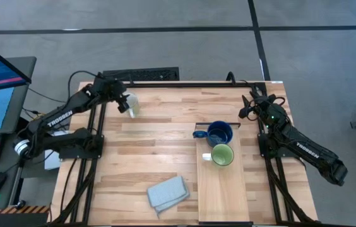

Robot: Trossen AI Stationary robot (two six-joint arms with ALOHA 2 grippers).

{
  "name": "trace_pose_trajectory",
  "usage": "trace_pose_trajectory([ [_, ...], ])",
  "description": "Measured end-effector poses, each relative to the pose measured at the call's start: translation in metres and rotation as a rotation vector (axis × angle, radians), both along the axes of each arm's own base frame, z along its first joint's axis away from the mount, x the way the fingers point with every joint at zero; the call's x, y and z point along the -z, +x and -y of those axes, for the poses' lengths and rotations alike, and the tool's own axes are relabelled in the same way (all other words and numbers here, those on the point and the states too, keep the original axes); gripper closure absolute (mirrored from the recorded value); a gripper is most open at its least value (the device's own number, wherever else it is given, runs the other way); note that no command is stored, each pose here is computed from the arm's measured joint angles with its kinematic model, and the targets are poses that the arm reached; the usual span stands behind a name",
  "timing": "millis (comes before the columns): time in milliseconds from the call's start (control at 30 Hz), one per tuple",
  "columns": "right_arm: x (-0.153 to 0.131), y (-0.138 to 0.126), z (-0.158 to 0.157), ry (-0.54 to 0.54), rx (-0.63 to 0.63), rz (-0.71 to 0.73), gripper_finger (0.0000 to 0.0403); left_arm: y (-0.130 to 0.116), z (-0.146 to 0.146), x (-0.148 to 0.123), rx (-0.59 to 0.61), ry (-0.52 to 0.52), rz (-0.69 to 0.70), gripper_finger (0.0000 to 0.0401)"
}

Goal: Stack small to large cups/mugs on shelf
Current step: Move the white cup to the center of the table

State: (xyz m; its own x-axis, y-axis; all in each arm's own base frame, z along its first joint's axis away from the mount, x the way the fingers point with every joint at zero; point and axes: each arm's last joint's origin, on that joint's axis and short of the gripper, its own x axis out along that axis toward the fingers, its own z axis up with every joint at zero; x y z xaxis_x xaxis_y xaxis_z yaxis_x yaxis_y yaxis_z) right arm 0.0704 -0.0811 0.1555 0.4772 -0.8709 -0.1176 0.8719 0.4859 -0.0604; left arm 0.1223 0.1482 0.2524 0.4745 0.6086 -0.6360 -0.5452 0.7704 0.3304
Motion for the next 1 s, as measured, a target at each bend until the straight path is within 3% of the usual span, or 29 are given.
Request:
trace_pose_trajectory([
  [333,0.000,0.000,0.000,0.000,0.000,0.000,0.0168,-0.008,-0.015,0.008,-0.063,-0.033,-0.039,0.0220],
  [600,0.000,0.000,0.000,0.000,0.000,0.000,0.0168,-0.002,-0.023,0.022,-0.011,-0.128,-0.037,0.0220],
  [1000,0.000,0.000,0.000,0.001,0.000,0.001,0.0168,-0.002,-0.026,0.030,-0.046,-0.151,-0.097,0.0220],
])
